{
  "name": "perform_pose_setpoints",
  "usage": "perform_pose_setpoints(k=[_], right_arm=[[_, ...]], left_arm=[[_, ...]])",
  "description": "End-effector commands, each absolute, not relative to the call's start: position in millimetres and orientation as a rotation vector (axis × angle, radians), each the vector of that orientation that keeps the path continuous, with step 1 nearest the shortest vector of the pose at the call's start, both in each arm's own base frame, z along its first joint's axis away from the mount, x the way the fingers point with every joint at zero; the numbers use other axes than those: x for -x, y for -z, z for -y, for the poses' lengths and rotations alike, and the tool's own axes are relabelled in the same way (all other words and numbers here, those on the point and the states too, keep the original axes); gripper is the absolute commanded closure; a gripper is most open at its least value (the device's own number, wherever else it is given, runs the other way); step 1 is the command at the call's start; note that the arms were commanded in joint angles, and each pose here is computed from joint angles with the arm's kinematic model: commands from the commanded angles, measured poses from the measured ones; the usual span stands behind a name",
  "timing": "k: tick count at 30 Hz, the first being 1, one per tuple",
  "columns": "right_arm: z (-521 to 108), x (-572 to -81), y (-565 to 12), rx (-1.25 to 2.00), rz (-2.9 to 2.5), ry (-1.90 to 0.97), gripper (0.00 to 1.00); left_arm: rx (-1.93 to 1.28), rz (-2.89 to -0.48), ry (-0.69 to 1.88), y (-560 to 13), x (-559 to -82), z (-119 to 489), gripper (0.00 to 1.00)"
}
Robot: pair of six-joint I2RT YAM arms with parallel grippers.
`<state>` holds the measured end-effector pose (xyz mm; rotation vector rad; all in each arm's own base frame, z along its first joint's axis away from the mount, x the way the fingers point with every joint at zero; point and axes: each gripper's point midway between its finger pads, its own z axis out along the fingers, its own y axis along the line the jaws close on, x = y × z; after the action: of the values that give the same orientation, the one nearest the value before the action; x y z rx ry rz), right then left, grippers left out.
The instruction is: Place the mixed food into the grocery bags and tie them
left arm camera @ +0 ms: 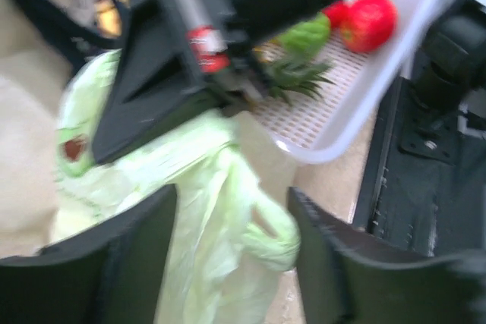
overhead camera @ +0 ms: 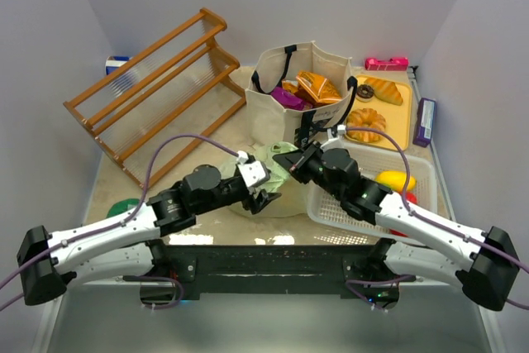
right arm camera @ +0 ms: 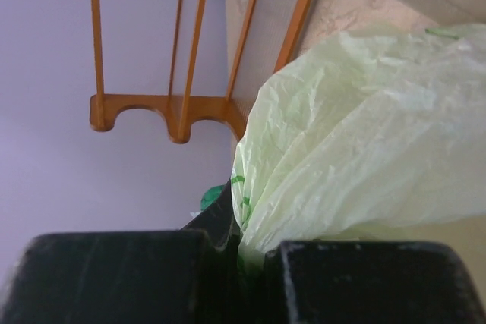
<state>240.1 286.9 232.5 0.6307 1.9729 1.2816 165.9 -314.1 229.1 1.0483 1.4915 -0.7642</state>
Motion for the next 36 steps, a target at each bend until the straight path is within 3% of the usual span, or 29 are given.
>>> perform_pose_setpoints(k=[1, 6, 10, 11, 14, 27, 36], right_arm=[[-274.5, -247.9, -267.8, -0.507, -1.831, -1.234, 1.0], [-276.0, -245.5, -275.2, -0.413, -1.789, -1.239, 1.0], [-277.9, -247.6, -289.9, -0.355, -1.738, -1.239, 1.0], [-277.8, -247.9, -291.4, -0.353, -1.733, -1.239, 1.0], [-272.3, -250.8, -296.3, -0.366, -1.711, -1.215, 1.0], [-290.4, -248.9, -317.3, -0.186, -1.63, -1.262, 1.0], [-302.4, -252.5, -299.0, -0.138, -1.729, -1.276, 1.0]], left_arm=[[-0.656, -1.496, 0.694, -293.6, -201.0, 276.6, 0.25], [-0.434, -1.569, 0.718, -272.3, -223.3, 265.8, 0.22], [-0.498, -1.554, 0.823, -250.3, -218.8, 283.9, 0.27], [-0.539, -1.521, 0.89, -253.5, -210.1, 292.9, 0.33], [-0.639, -1.464, 1.031, -248.3, -186.3, 307.1, 0.37], [-0.757, -1.428, 1.382, -213.3, -129.8, 339.2, 0.39], [-0.647, -1.409, 1.166, -270.4, -159.5, 305.7, 0.15]])
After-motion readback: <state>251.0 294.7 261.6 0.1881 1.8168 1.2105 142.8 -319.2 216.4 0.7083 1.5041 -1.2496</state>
